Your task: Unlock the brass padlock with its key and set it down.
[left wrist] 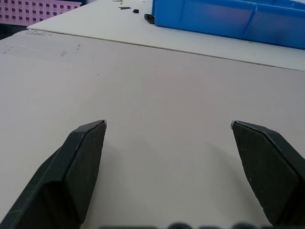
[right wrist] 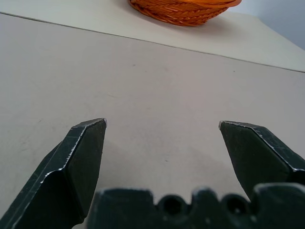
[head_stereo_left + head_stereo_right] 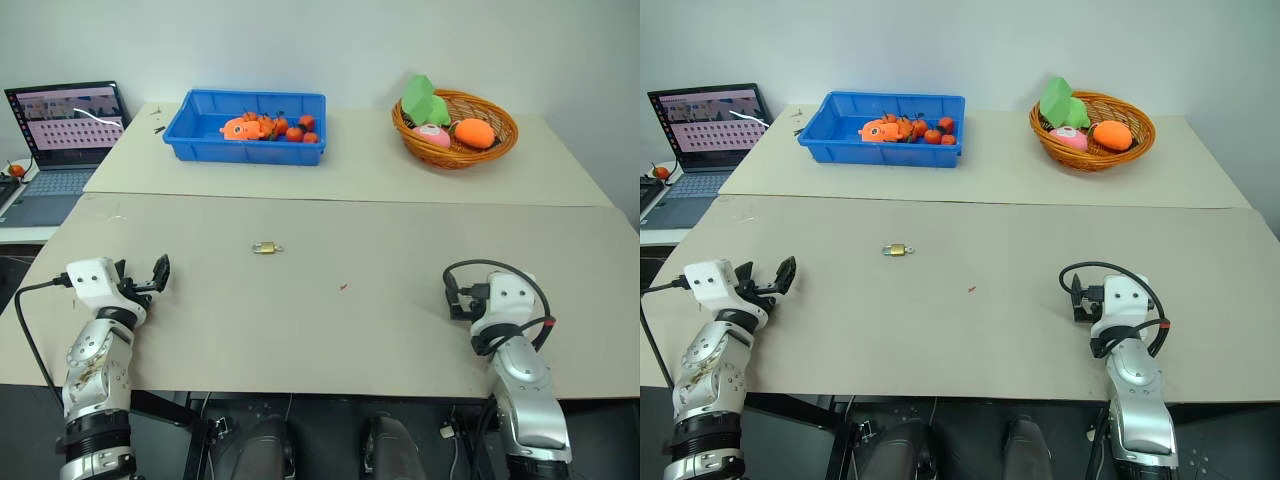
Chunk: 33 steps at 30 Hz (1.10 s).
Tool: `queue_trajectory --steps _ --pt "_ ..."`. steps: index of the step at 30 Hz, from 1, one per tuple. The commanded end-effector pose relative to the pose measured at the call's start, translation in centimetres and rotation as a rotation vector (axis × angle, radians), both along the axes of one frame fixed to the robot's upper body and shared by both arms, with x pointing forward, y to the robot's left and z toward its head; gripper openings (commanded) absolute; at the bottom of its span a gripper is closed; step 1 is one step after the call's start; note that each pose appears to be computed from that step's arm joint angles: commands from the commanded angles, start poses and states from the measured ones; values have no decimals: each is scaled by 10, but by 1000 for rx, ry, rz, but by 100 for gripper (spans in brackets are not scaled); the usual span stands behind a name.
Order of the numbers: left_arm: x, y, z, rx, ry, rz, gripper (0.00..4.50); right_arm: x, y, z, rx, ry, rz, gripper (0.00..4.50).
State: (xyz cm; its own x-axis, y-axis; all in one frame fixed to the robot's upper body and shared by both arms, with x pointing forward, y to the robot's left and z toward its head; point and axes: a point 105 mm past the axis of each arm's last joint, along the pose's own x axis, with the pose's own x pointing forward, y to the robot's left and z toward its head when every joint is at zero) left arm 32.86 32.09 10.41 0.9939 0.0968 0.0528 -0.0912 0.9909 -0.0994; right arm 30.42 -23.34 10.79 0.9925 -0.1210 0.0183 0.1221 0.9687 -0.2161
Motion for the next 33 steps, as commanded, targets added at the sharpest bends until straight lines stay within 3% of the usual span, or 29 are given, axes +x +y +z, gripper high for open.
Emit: queue_trajectory --steps 1,4,8,13,17,21,33 --pt "8 -12 10 37 -14 -95 447 9 10 19 0 -49 106 450" --pt "15 -31 30 114 -29 -274 447 21 55 39 -15 -12 499 450" --pt "20 -50 44 178 -20 -442 447 5 108 67 -55 37 1002 450" --pt "17 -81 60 259 19 -714 447 -6 133 84 -134 94 1313 450" --pt "11 -103 71 321 96 -980 447 -1 141 91 -143 108 1384 450" --pt "24 -119 74 364 142 -1145 447 4 146 93 -115 108 1393 450" --pt "68 -142 47 505 274 -1244 447 -9 153 96 7 73 1351 450"
